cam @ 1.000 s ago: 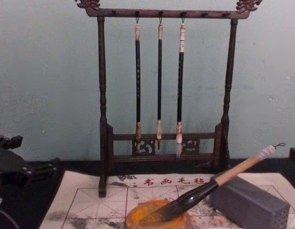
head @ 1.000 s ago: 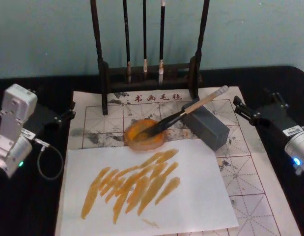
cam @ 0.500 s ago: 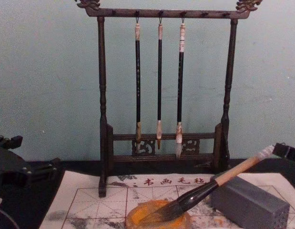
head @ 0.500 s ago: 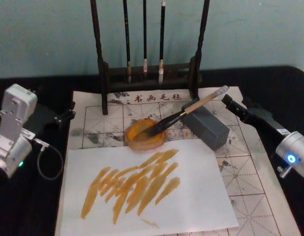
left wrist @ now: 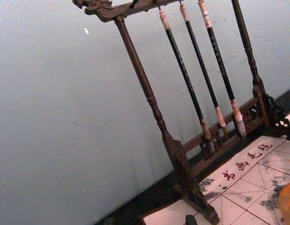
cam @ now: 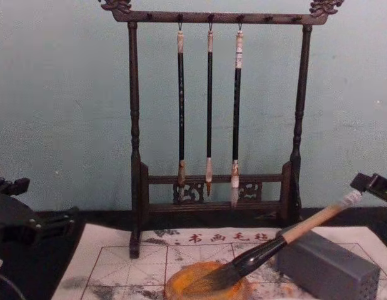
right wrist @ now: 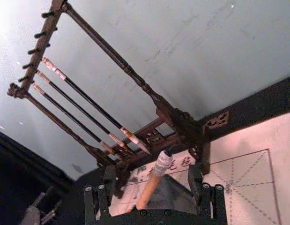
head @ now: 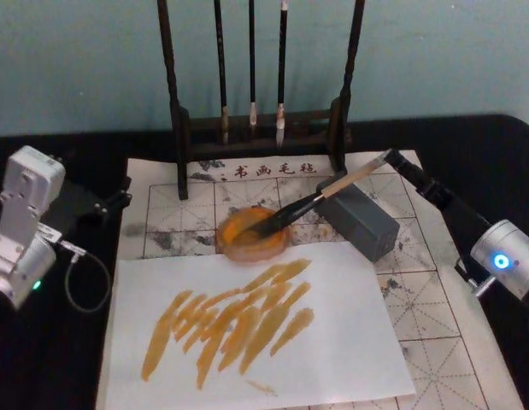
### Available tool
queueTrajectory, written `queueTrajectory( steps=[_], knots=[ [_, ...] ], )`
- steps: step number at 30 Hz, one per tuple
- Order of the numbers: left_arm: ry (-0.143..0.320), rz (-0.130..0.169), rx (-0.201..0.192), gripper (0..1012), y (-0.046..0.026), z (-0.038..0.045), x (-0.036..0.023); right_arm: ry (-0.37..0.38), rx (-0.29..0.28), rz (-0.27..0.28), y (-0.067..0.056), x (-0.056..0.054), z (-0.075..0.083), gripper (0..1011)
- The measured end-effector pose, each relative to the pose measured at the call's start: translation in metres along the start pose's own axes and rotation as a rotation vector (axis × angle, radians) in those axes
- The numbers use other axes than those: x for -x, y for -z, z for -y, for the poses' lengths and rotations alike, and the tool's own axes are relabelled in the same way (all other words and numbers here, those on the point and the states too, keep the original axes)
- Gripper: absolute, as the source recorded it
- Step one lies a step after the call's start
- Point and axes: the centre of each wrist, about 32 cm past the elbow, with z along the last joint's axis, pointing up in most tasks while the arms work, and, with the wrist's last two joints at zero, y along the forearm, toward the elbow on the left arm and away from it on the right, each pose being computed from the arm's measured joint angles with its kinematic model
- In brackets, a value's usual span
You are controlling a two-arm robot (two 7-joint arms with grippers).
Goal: Pick up the brush from the inkstone, write on the paper, then place the brush back to its original position.
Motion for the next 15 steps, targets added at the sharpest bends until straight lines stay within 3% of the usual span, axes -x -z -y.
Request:
queueTrajectory(
  steps=[15],
  knots=[
    [0.000,0.000,0.000,1001,0.0000,0.0000,0.0000,-0.033,0.015,-0.118,0.009,-0.006,-0.013,1000]
  ],
)
